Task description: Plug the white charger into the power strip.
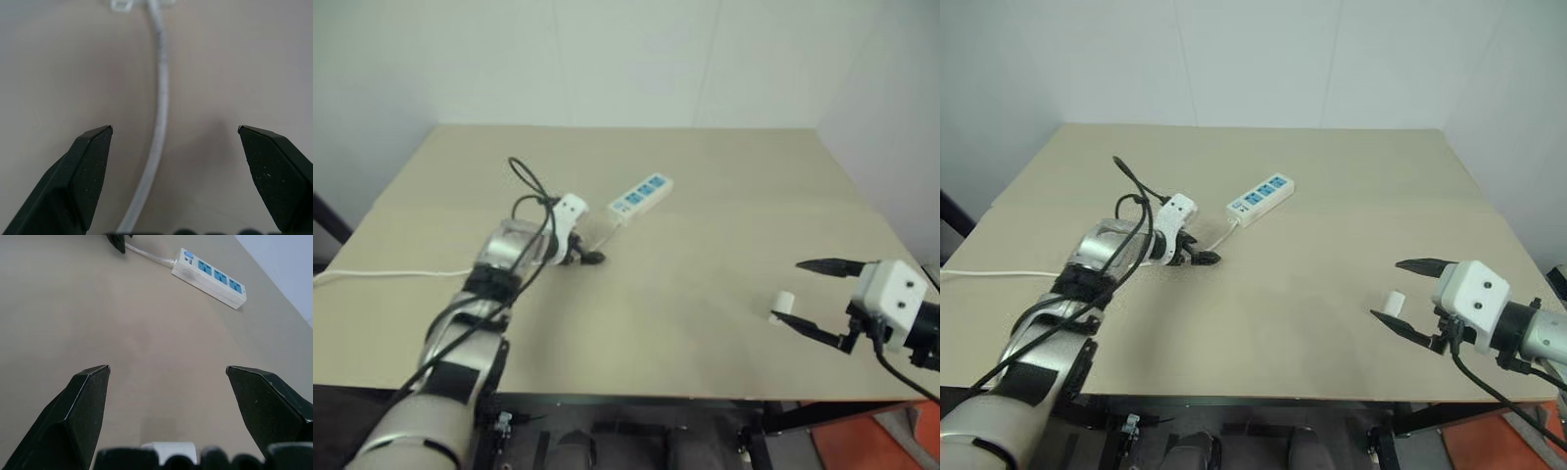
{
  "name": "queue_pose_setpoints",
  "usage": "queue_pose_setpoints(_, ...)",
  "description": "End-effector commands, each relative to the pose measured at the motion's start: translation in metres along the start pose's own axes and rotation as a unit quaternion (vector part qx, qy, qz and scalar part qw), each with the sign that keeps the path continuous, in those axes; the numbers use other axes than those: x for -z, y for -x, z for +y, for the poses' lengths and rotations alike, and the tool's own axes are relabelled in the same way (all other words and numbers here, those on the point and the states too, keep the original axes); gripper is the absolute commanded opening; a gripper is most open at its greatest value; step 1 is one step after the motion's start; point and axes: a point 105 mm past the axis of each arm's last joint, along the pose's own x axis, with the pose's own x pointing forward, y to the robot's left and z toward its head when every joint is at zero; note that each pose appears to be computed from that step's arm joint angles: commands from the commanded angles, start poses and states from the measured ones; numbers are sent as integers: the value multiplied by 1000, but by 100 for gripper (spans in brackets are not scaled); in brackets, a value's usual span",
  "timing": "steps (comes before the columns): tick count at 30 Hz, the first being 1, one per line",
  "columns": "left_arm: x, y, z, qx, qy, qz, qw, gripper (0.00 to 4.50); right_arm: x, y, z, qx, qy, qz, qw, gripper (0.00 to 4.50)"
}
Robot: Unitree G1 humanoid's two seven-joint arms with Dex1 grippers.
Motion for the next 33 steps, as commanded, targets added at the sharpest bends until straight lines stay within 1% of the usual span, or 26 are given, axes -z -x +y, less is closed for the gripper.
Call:
queue_pose_setpoints(1,2,-5,5,-16,12,6,1000,448,-10,7,-6,22,21,-6,1000,450)
queue_pose_setpoints(2,2,-7,4,-14,14,6,1000,410,-10,7,-6,23,21,-6,1000,450)
queue_pose_setpoints(3,2,-8,4,-14,15,6,1000,392,-10,7,-6,23,21,-5,999,450)
queue_pose_setpoints(7,5,-12,1,-5,18,8,1000,267,-10,7,-5,24,20,-6,1000,450)
queue_pose_setpoints(16,6,-11,1,4,26,3,1000,3,-8,5,-4,23,19,-7,1000,450)
queue_pose_setpoints(22,-1,-2,-8,65,-34,-48,996,3,-9,4,-5,21,20,-7,1000,450)
queue_pose_setpoints(24,0,8,-15,108,-66,-81,989,3,-8,4,-5,21,20,-7,1000,450)
queue_pose_setpoints(26,5,24,-26,164,-106,-109,975,3,-8,4,-4,19,19,-6,1000,450)
queue_pose_setpoints(29,16,41,-32,198,-149,-112,962,3,-8,3,-3,17,19,-7,1000,450)
queue_pose_setpoints(33,45,69,-31,217,-200,-64,953,3,-7,1,-2,9,15,-8,1000,450)
